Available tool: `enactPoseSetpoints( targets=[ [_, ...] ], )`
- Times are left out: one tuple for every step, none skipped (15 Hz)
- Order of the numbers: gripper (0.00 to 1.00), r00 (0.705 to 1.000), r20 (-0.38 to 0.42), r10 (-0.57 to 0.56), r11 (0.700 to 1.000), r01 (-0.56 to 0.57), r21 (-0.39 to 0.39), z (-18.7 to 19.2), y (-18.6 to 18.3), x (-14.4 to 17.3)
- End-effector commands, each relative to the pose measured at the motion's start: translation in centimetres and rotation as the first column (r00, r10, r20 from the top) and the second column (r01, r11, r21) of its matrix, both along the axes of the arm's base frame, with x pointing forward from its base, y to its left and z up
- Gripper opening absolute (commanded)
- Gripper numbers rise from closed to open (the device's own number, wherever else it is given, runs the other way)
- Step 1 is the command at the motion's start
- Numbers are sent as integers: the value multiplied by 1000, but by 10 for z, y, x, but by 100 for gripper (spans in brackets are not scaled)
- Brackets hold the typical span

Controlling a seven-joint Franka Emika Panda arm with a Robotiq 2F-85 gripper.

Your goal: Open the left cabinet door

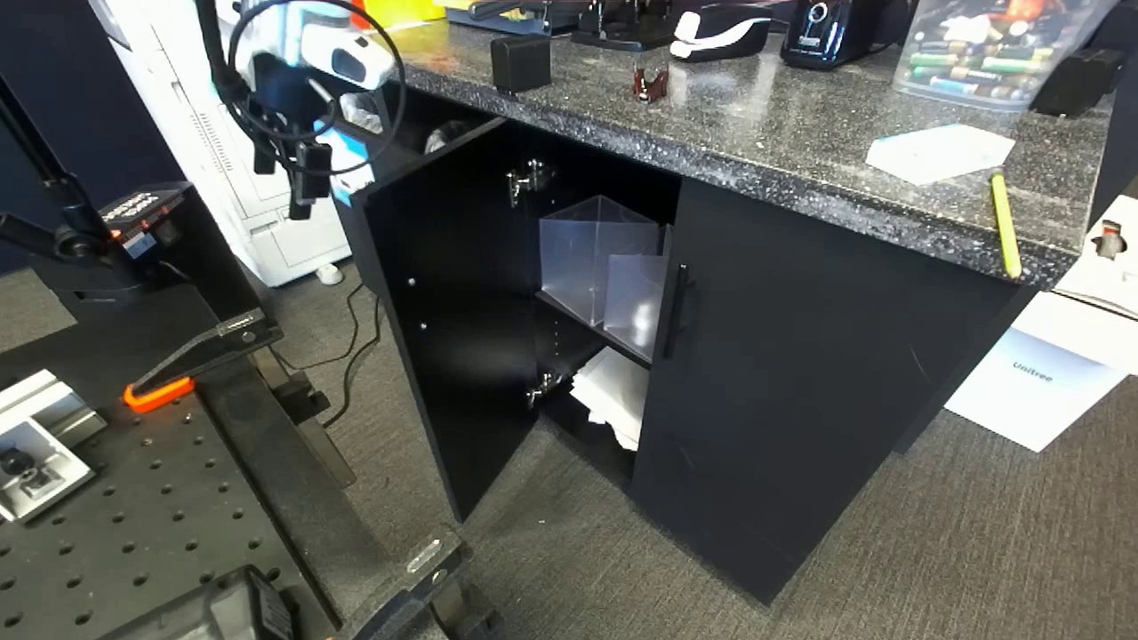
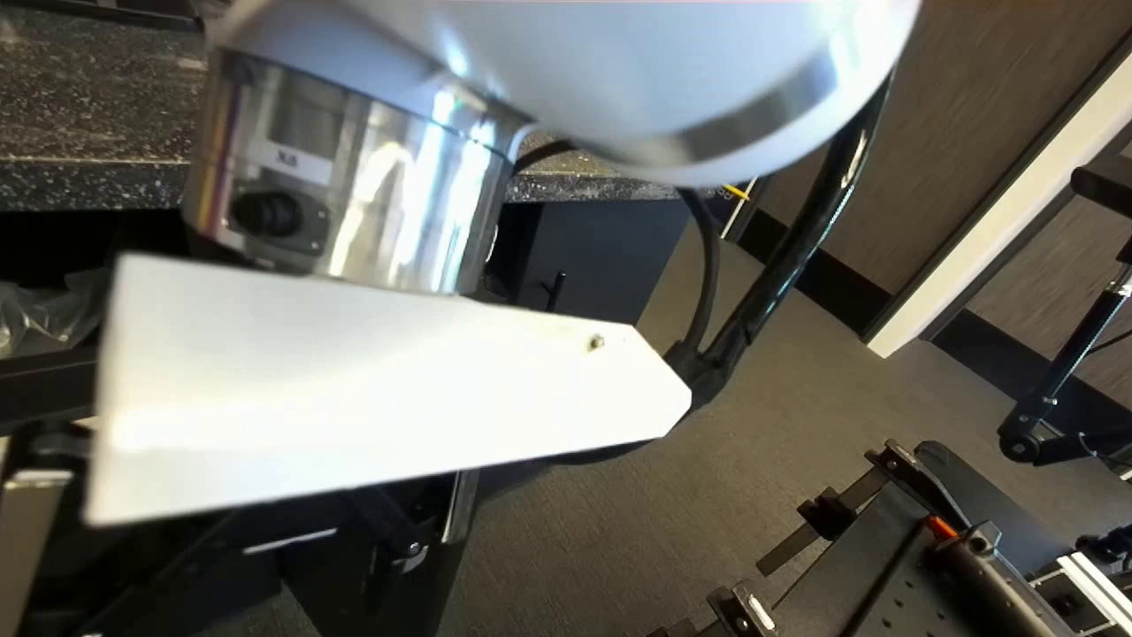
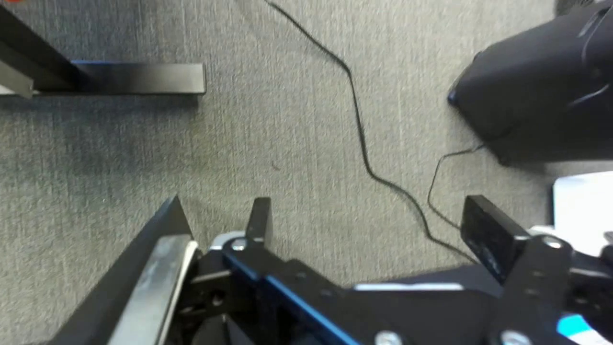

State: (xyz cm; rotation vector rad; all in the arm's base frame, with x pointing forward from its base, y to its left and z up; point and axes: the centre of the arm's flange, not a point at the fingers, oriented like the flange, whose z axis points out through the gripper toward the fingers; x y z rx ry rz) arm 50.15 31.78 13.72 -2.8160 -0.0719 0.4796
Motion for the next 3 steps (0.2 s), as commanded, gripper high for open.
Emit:
enactPoseSetpoints(
  targets=[
    [100,999,-31,13,1000,-12,15,7,0,0],
    [100,999,-43,19,1000,-18,23,12,-1,1],
    [100,999,-50,21,999,-20,27,13,-4,2]
  ],
)
